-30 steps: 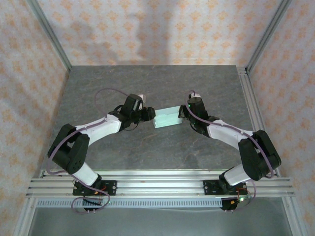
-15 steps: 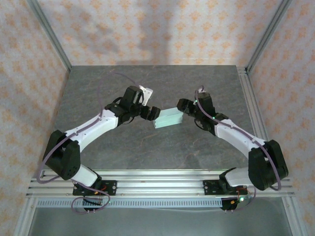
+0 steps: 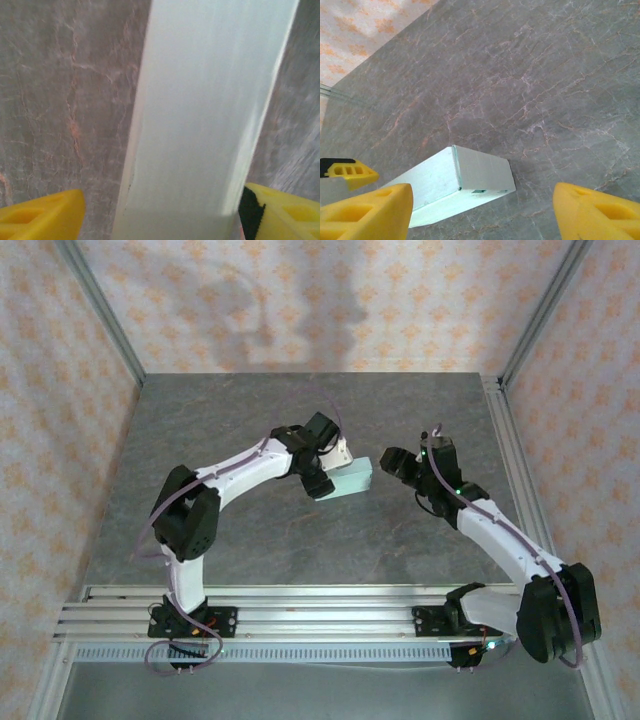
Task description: Fold the paper box
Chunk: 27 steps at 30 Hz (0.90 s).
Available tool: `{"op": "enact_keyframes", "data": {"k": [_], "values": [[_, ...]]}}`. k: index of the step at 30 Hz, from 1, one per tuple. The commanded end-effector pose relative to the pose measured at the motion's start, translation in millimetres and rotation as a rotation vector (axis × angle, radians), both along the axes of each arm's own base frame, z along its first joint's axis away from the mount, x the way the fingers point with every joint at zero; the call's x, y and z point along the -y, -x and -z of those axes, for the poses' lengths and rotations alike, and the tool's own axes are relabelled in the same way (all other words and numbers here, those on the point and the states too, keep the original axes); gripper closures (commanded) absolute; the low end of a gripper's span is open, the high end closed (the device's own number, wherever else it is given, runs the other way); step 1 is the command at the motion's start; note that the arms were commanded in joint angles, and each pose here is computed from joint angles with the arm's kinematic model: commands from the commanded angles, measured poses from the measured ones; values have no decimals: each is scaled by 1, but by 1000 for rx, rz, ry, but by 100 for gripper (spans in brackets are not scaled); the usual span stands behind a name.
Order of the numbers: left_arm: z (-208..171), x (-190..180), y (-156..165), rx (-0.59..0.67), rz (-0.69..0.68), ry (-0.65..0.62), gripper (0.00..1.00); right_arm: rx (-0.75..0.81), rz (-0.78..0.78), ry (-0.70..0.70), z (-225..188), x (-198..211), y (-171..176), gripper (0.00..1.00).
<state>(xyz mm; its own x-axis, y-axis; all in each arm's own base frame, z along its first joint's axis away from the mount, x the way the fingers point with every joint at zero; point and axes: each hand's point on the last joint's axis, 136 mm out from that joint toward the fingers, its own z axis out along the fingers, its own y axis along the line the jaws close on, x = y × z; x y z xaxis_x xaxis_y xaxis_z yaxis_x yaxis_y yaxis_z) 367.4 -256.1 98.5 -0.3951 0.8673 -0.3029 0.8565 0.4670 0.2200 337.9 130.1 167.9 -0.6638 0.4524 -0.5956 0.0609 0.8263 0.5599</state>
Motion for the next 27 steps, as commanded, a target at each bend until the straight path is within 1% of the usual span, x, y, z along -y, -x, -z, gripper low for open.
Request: {"op": "enact_keyframes", "data": {"k": [1,3,4,5,6,7,8,11,14,15,18,21,23,25,27], "values": [[-16,-14,8,-15,61,-105,31,-23,-8,17,10,3,6,27],[-17,-14,11,-23,72,-120,31,-27,-14,18,12,1,5,27],[-17,-16,13,-21,77,-138,33,-28,-17,20,13,1,4,27],[-15,-16,15,-19,85,-154,39,-32,-19,20,13,1,3,27],[-14,-17,15,-12,84,-167,47,-34,-21,19,13,0,2,27],[-13,-17,16,-12,85,-173,57,-32,-25,17,12,-1,2,27],[-13,-17,18,-12,87,-176,60,-27,-28,13,9,-2,1,28],[-12,-17,21,-10,87,-184,61,-39,-37,10,11,-5,-2,28],[-11,-20,19,22,77,-209,62,-36,-38,-4,7,-7,-4,28],[-12,-20,19,38,76,-213,62,-40,-34,-13,6,-8,-4,28],[-19,-20,11,143,64,-228,59,-74,15,-78,4,-8,-6,27],[-22,-18,7,263,70,-261,59,-138,43,-189,5,-13,-8,25],[-26,-13,2,364,69,-273,58,-217,36,-301,8,-23,-8,25],[-30,-10,-2,460,62,-301,59,-327,61,-434,15,-29,-9,25],[-34,-6,-2,535,53,-312,60,-390,87,-533,21,-32,-12,25]]}}
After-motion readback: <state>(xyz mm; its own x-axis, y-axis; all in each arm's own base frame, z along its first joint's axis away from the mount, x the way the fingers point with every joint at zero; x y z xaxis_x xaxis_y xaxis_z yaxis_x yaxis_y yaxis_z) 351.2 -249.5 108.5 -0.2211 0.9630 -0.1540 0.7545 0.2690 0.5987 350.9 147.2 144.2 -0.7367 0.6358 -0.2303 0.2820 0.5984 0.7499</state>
